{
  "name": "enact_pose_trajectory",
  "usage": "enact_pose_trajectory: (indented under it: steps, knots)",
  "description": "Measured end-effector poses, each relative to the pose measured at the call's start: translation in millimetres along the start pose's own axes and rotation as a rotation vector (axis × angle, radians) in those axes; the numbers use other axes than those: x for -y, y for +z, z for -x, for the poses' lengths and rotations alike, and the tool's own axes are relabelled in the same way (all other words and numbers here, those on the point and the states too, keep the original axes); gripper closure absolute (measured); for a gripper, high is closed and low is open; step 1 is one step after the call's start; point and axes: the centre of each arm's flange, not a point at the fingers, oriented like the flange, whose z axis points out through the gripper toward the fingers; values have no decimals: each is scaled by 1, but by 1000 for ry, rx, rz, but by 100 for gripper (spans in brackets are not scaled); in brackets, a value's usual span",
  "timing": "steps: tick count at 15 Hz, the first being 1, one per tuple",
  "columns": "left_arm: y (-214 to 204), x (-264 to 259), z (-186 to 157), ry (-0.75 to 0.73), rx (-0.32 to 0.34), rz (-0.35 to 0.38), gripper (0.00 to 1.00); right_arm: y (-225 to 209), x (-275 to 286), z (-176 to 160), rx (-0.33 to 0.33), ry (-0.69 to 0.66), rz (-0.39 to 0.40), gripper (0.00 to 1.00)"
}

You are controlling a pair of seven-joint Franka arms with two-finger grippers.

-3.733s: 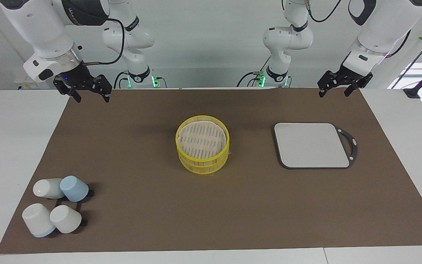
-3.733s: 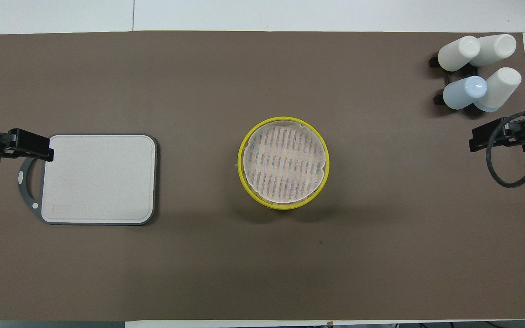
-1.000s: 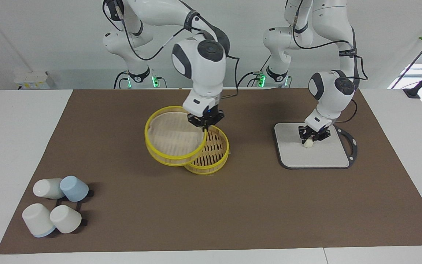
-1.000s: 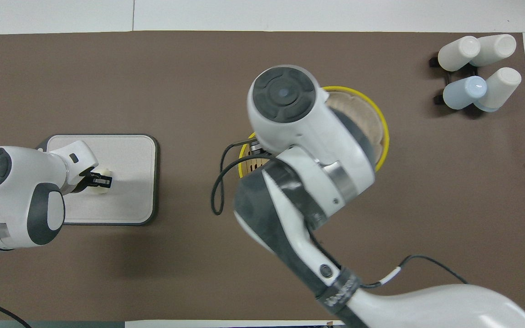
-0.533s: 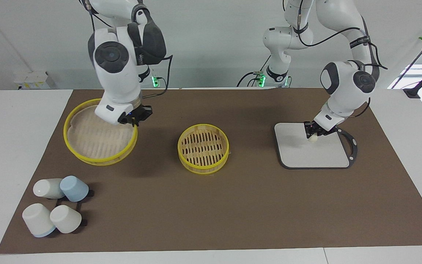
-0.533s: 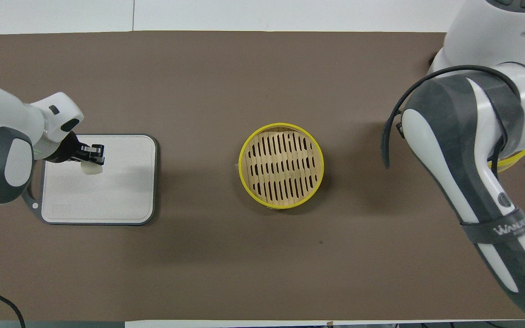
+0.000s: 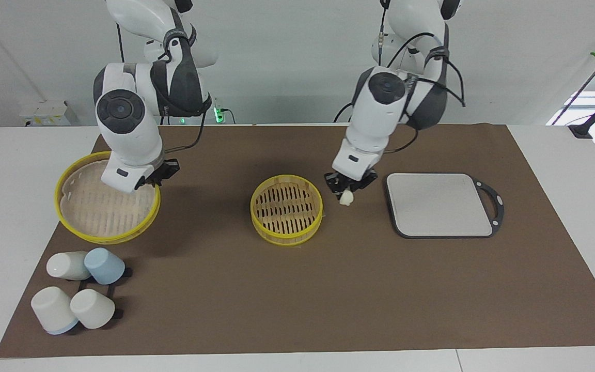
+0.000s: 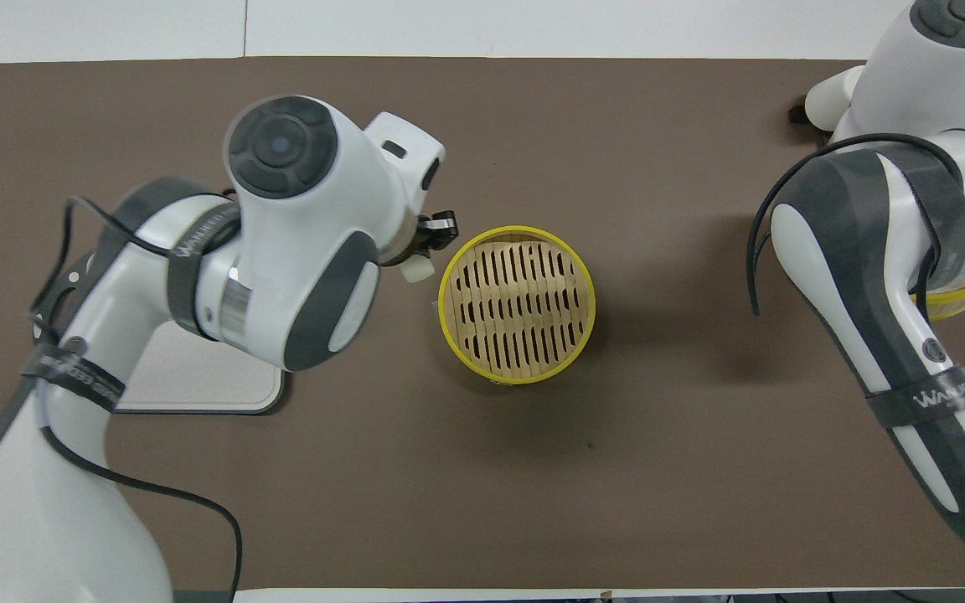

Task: Place bun in steamer
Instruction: 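Lower the bun into the steamer and open the left gripper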

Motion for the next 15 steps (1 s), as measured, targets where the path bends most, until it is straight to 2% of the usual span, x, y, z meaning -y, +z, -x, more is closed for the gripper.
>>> enact_pose_trajectory:
  steps: [3,6,7,9,11,15]
  knots:
    - [66,-49,45,20,-4,-9,74,0,2,3,-1,-3,4,92]
    - [127,-60,66,39,-23,-31,74,0,3,4,-2,-4,5,92]
    - [139,-58,69,43,-26,-34,73,0,3,3,-2,-4,5,92]
    - [137,-59,71,44,-35,-27,71,1,3,3,-1,-5,5,92]
    - [139,-59,72,33,-38,-24,57,1,3,3,-1,-5,5,92]
    - [139,-57,71,12,-38,-27,13,1,4,3,-1,-7,5,92]
